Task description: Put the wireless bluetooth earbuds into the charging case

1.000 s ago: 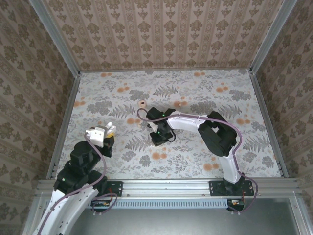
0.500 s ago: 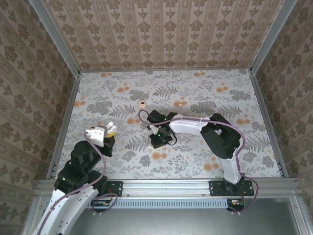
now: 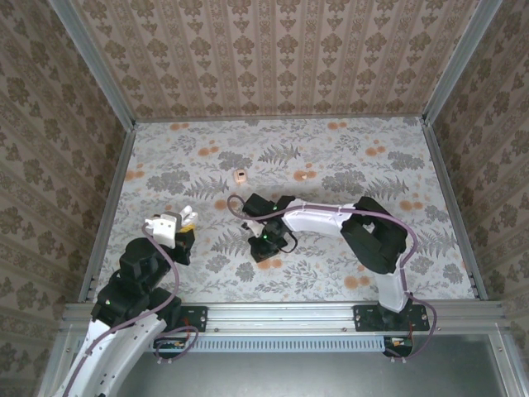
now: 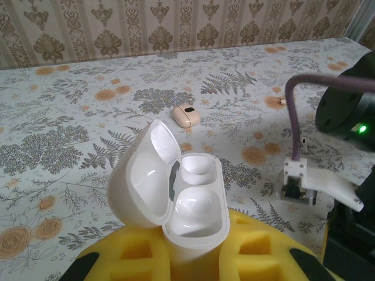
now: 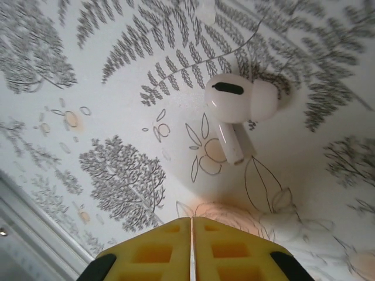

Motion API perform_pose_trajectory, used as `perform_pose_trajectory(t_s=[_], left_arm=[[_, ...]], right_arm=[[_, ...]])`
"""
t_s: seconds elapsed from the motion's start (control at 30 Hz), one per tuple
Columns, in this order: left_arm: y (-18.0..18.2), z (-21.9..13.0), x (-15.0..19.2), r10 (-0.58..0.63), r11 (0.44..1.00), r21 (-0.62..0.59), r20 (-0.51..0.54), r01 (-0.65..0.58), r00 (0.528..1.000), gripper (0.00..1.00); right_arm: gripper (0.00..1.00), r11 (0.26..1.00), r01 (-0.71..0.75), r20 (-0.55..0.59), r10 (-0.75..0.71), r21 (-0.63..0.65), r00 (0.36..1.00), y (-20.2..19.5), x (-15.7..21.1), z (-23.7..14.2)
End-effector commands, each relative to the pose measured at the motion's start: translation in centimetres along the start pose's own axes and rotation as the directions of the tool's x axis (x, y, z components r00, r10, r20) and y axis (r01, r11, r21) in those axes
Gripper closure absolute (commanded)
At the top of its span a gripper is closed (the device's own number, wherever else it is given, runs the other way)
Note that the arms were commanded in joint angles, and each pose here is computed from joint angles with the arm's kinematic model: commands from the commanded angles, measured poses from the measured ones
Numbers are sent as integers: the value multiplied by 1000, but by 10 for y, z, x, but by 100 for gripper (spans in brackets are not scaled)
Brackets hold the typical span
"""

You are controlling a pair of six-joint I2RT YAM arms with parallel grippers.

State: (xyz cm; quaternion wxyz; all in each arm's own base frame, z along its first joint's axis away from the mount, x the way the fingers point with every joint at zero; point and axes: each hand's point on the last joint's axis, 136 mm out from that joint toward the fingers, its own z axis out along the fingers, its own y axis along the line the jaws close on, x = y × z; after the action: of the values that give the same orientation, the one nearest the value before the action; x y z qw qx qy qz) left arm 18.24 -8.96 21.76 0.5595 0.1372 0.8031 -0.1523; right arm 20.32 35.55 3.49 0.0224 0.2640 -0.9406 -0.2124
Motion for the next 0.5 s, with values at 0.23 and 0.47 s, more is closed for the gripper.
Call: perform_pose_trajectory(t_s=[0.23, 0.47], left_arm=[[-2, 4, -3, -15, 1000, 10, 21, 15, 1000, 100], [-1, 3, -4, -17, 1000, 2, 21, 17, 1000, 100]], right_arm=[[50, 991, 8, 58, -16, 132, 998, -12, -30, -35], [45, 986, 38, 35, -45, 163, 998, -9, -46, -23]])
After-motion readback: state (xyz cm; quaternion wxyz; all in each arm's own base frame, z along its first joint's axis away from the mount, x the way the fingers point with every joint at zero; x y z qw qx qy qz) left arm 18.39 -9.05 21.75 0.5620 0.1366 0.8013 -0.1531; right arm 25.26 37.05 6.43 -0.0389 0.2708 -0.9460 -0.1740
